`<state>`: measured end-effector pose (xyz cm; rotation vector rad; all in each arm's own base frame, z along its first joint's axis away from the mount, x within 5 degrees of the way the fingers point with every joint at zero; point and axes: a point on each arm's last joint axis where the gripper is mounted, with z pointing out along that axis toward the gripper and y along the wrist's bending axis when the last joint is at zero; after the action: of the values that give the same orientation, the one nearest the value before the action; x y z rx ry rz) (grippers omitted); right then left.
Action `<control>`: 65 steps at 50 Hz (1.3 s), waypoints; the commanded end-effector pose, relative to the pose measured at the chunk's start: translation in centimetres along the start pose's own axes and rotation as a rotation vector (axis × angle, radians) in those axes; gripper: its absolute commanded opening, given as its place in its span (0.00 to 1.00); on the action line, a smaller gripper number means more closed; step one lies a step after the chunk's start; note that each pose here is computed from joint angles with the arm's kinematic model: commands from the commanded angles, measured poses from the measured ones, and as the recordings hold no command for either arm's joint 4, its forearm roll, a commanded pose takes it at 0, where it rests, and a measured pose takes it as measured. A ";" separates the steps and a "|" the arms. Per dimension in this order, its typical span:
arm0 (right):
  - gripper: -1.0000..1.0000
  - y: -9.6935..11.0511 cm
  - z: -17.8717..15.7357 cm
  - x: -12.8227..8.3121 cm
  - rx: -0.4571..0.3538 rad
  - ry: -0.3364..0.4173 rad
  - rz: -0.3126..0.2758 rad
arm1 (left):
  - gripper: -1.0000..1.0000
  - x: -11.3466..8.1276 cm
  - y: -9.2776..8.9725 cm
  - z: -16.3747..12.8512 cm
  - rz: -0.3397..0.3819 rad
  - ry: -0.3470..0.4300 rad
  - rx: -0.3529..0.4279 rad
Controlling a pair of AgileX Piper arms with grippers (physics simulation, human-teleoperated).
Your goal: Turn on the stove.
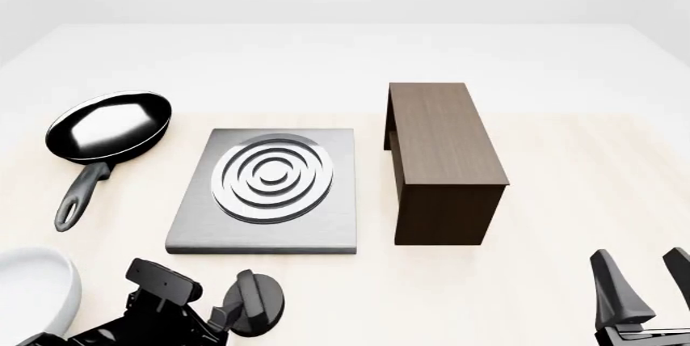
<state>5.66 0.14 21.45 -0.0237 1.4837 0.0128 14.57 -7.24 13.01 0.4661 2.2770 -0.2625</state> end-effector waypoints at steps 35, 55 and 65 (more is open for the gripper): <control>1.00 0.0 0.0 0.0 -0.001 -0.002 -0.001 | 1.00 -2.8 0.7 -6.2 -0.068 -0.092 -0.041; 1.00 0.0 0.0 0.0 -0.002 -0.002 -0.001 | 1.00 -7.8 2.2 -10.1 -0.104 -0.233 -0.142; 1.00 0.0 0.0 0.0 -0.002 -0.002 -0.001 | 1.00 -10.8 4.2 -11.3 -0.153 -0.308 -0.241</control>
<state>5.65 0.14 21.46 -0.0256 1.4820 0.0132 14.25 -3.74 25.41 0.2133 2.0748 -0.1881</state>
